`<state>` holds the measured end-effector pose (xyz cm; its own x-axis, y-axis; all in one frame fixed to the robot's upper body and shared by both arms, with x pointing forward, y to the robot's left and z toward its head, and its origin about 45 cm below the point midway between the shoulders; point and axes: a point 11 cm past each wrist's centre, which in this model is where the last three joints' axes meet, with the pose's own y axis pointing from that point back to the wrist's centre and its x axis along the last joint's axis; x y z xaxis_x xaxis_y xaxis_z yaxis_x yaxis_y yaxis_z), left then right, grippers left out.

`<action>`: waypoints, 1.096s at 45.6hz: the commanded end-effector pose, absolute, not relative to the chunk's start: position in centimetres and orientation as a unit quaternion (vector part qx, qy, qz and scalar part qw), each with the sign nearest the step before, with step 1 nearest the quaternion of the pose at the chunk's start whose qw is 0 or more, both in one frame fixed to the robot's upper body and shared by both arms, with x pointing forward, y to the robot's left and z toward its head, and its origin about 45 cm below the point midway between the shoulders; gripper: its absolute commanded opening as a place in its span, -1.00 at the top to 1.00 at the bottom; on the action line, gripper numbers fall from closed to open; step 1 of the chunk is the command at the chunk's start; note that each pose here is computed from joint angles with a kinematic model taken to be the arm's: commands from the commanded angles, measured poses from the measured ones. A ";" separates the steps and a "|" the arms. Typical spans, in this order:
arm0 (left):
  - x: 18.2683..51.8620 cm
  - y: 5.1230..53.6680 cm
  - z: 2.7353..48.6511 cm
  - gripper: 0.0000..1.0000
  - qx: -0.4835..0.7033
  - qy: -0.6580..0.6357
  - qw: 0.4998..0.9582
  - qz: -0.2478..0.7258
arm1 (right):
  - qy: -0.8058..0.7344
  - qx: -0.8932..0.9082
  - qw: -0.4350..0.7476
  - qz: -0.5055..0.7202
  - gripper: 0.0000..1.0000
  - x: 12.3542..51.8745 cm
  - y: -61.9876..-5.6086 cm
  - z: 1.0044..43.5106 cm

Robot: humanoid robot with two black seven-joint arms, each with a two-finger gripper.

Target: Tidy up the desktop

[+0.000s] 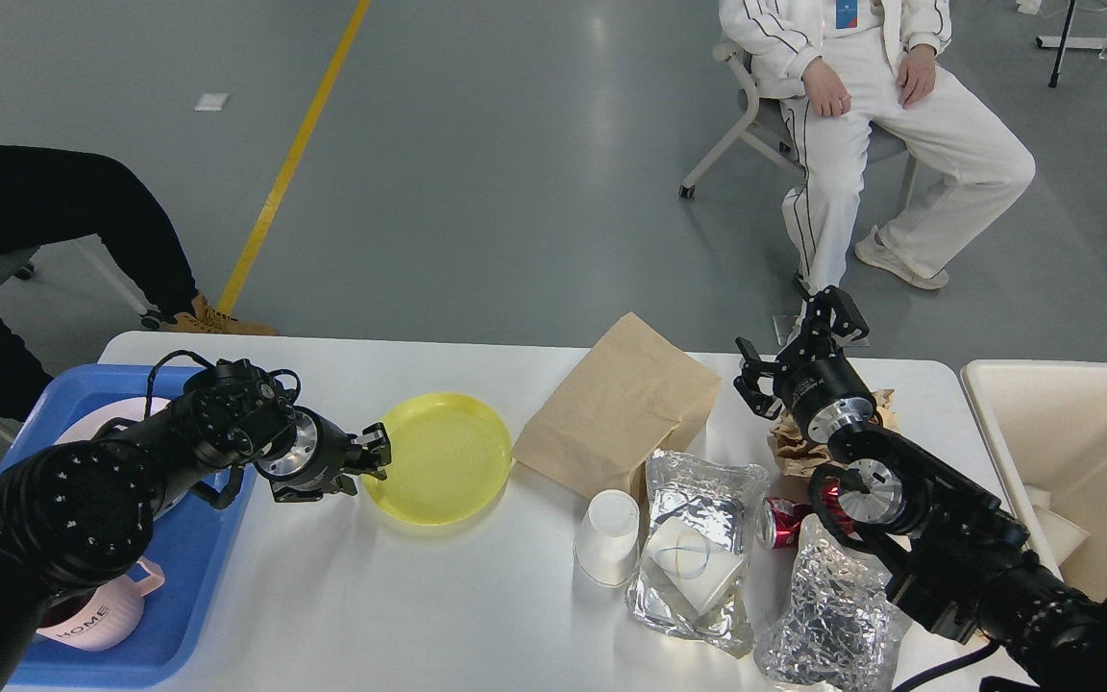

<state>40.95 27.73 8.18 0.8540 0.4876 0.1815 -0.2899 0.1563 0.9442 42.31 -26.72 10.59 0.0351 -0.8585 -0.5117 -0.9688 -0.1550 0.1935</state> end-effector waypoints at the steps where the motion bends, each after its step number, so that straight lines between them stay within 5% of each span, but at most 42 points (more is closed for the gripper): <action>1: 40.8 27.7 8.2 0.40 0.597 0.087 0.757 0.251 | 0.642 -0.712 0.104 0.266 -1.00 42.3 -26.7 10.6; 50: 40.3 27.7 7.6 0.57 0.603 0.092 0.754 0.244 | 0.642 -0.712 0.104 0.266 -1.00 42.3 -26.7 10.6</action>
